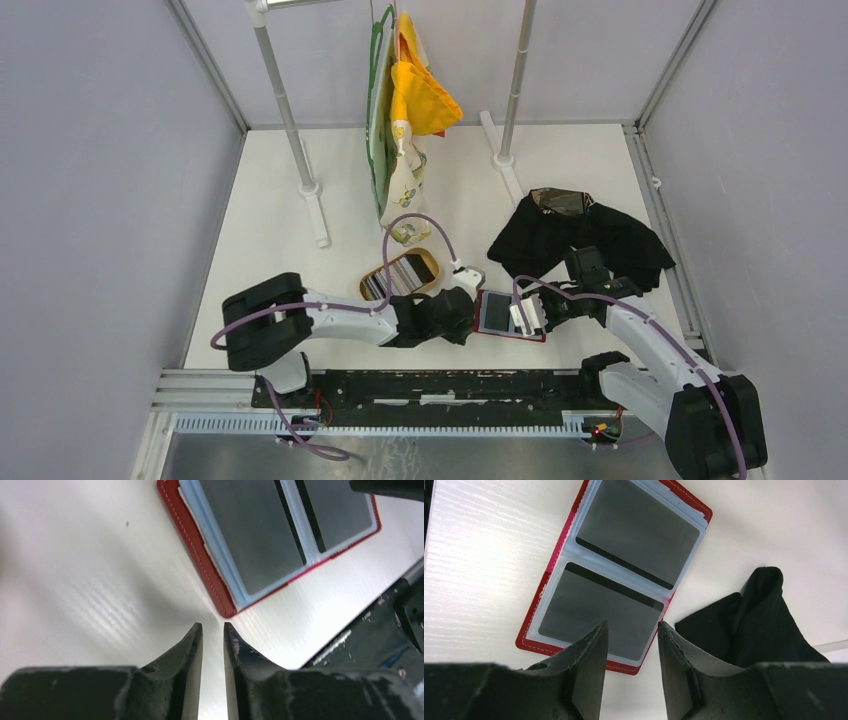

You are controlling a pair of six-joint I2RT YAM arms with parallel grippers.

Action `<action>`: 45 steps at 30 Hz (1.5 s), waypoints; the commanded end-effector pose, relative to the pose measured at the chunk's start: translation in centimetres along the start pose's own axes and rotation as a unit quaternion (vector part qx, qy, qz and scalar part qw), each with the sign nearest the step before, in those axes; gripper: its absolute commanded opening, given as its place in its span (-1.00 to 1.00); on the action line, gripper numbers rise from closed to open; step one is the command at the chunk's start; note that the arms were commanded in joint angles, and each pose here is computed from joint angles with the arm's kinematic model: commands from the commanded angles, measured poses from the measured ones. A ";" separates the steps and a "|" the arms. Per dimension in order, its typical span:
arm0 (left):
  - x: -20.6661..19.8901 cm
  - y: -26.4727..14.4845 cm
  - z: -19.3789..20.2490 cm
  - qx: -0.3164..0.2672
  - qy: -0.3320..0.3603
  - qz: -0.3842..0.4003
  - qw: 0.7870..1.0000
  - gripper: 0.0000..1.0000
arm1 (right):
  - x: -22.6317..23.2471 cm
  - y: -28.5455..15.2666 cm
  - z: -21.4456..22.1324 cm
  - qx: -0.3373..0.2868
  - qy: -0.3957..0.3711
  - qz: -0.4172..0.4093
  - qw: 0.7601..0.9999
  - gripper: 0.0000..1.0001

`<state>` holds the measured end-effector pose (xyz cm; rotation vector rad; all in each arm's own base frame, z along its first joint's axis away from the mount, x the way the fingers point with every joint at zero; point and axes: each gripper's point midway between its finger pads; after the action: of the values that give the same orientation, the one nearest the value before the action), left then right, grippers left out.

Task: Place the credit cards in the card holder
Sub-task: Turn over the card slot in the card holder.

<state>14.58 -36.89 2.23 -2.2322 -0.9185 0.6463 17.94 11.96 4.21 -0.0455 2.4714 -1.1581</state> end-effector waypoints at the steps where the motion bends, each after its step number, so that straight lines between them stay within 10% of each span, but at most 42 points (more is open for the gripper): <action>1: -0.8 -3.3 -3.9 -0.080 -0.046 0.026 0.995 -0.34 | -1.3 -0.4 -0.8 -0.010 -0.004 0.016 1.000 -0.07; 8: -4.0 -5.3 -6.5 -0.130 -0.080 0.137 0.979 0.17 | -0.2 0.4 -1.5 -0.042 0.005 -0.008 0.999 -0.13; 17: -3.7 -2.4 -6.9 -0.111 -0.133 0.186 0.967 0.12 | -1.7 1.6 -3.5 -0.099 0.048 0.043 0.993 -0.64; 45: -2.2 0.0 -5.9 -0.083 -0.143 0.175 0.971 -0.06 | 0.0 4.2 -1.0 -0.012 0.078 -0.018 0.997 -0.73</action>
<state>16.48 -39.37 4.26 -2.4477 -0.7644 1.0653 17.68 15.84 1.76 -0.0145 2.6616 -1.1318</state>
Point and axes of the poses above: each gripper's point midway between its finger pads, its own y axis out along the fingers, its own x axis along the line the jaws close on, z = x × y, and after that the axes turned 6 degrees about y, right-handed
